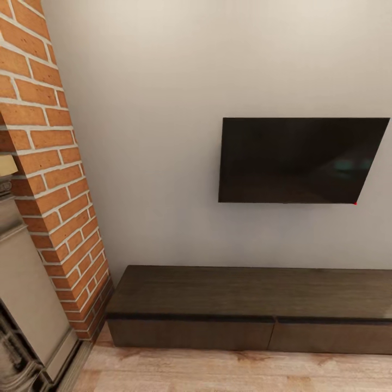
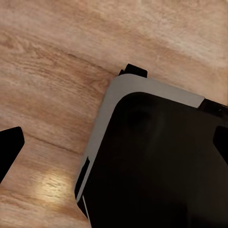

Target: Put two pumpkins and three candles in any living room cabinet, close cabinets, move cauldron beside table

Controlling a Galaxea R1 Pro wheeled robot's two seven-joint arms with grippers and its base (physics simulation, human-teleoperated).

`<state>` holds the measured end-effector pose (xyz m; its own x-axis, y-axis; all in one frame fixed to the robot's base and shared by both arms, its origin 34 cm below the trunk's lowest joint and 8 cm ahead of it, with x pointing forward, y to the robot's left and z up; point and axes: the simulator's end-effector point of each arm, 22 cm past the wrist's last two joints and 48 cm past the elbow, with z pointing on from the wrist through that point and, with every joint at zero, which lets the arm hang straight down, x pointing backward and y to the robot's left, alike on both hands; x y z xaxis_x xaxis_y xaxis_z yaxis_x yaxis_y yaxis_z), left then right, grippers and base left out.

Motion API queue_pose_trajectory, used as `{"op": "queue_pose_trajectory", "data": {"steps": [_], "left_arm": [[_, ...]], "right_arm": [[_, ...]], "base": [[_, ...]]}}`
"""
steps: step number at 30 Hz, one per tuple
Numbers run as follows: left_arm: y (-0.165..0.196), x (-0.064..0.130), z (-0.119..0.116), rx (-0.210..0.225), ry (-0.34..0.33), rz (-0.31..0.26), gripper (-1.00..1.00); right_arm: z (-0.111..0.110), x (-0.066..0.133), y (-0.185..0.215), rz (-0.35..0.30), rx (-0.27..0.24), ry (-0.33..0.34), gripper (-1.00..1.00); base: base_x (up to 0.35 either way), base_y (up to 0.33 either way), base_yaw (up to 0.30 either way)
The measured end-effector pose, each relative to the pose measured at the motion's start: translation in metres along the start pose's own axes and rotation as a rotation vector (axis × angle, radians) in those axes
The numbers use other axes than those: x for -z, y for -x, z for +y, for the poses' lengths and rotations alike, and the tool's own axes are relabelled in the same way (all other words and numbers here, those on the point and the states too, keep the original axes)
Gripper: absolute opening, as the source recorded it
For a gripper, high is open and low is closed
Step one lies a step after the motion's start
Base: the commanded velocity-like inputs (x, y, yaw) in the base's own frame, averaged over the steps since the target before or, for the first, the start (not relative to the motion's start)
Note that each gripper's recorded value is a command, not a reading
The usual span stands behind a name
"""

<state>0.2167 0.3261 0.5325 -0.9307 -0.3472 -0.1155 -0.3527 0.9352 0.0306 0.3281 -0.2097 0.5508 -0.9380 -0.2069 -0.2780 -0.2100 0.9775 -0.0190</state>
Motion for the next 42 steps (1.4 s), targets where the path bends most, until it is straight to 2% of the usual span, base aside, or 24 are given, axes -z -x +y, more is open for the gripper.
{"op": "queue_pose_trajectory", "data": {"steps": [3, 10, 11, 12, 17, 21, 26, 31, 33, 37, 38, 42], "left_arm": [[0.001, 0.000, 0.000, 0.002, -0.002, 0.002, 1.00], [0.000, 0.001, -0.009, 0.011, -0.020, 0.075, 1.00], [0.029, 0.004, -0.028, 0.012, -0.054, 0.072, 1.00], [0.041, 0.006, -0.034, 0.011, -0.065, 0.063, 1.00], [0.083, 0.018, -0.060, -0.002, -0.117, 0.045, 1.00], [0.108, 0.030, -0.077, -0.017, -0.151, 0.046, 1.00], [0.133, 0.044, -0.091, -0.030, -0.181, 0.028, 1.00], [0.169, 0.069, -0.109, -0.055, -0.221, -0.007, 1.00], [0.194, 0.088, -0.121, -0.070, -0.247, -0.050, 1.00], [0.221, 0.115, -0.141, -0.089, -0.289, -0.095, 1.00], [0.229, 0.126, -0.151, -0.094, -0.310, -0.108, 1.00], [0.246, 0.154, -0.173, -0.107, -0.362, -0.141, 1.00]], "right_arm": [[0.001, 0.000, 0.001, -0.001, -0.001, 0.001, 1.00], [0.000, 0.000, 0.001, 0.000, -0.021, -0.001, 1.00], [0.000, 0.000, 0.003, -0.003, -0.047, 0.001, 1.00], [0.000, 0.000, 0.003, -0.003, -0.056, 0.001, 1.00], [0.001, 0.000, 0.006, -0.009, -0.106, 0.008, 1.00], [0.001, 0.000, 0.014, -0.024, -0.131, 0.015, 1.00], [0.001, 0.002, 0.032, -0.059, -0.138, 0.028, 1.00], [0.007, 0.004, 0.064, -0.074, -0.139, 0.082, 1.00], [0.010, 0.006, 0.083, -0.073, -0.152, 0.113, 1.00], [0.012, 0.009, 0.110, -0.091, -0.210, 0.148, 1.00], [0.013, 0.010, 0.121, -0.103, -0.241, 0.161, 1.00], [0.013, 0.014, 0.148, -0.128, -0.310, 0.186, 1.00]], "base": [[0.000, 0.000, 0.000], [0.000, 0.000, 0.000], [0.000, 0.000, 0.000], [0.000, 0.000, 0.000], [0.000, 0.000, 0.000], [0.000, 0.000, 0.000], [0.000, 0.000, 0.000], [0.000, 0.000, 0.000], [0.000, 0.000, 0.000], [0.000, 0.000, 0.000], [0.000, 0.000, 0.000], [0.000, 0.000, 0.000]]}}
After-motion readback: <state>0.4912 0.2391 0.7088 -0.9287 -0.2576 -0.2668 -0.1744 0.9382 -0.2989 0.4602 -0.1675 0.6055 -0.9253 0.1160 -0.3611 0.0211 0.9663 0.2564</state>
